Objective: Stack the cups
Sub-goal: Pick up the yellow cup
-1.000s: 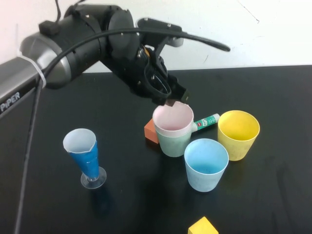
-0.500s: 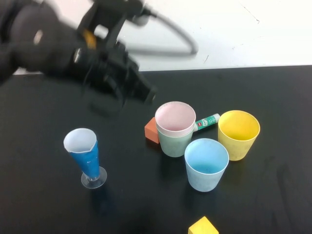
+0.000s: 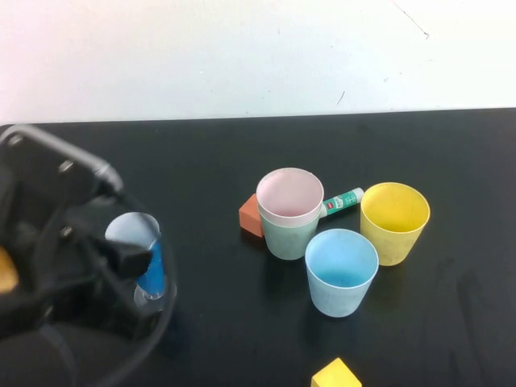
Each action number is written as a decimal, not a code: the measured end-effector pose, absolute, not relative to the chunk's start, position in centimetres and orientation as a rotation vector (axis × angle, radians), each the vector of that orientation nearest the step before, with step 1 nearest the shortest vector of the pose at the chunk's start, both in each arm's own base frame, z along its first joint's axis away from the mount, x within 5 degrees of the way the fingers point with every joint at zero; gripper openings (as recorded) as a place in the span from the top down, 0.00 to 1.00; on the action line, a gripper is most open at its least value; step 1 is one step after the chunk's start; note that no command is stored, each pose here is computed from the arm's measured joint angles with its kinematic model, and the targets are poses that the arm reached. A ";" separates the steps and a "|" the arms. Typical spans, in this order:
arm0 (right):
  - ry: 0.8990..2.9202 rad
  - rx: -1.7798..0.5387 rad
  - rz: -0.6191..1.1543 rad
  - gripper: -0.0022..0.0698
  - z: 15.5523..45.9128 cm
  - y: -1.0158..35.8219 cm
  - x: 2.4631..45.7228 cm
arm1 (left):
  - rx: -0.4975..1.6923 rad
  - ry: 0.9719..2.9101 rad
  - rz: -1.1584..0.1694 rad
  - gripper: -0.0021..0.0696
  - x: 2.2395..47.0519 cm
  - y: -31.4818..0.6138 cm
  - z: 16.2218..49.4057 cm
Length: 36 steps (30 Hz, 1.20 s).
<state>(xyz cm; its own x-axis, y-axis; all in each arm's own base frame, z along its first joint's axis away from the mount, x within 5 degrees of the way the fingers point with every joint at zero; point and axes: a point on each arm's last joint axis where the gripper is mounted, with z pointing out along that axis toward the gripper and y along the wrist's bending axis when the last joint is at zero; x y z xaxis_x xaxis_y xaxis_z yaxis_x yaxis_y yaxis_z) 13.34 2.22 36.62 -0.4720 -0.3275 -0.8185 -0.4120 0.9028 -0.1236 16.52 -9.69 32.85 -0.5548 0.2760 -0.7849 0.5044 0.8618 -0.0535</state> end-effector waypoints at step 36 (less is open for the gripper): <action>2.516 -1.254 0.250 0.45 31.1 11.4 38.7 | 0.515 2.196 -0.233 0.97 11.6 -5.9 31.3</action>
<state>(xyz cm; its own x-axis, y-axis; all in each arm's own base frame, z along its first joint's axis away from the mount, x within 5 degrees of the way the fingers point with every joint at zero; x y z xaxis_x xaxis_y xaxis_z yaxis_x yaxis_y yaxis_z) 38.67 11.41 31.10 -0.5644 -0.7444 -0.3567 -0.8002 0.5996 0.0146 11.56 -5.92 31.31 -0.5566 0.2826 -0.7812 0.4400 0.8979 0.0113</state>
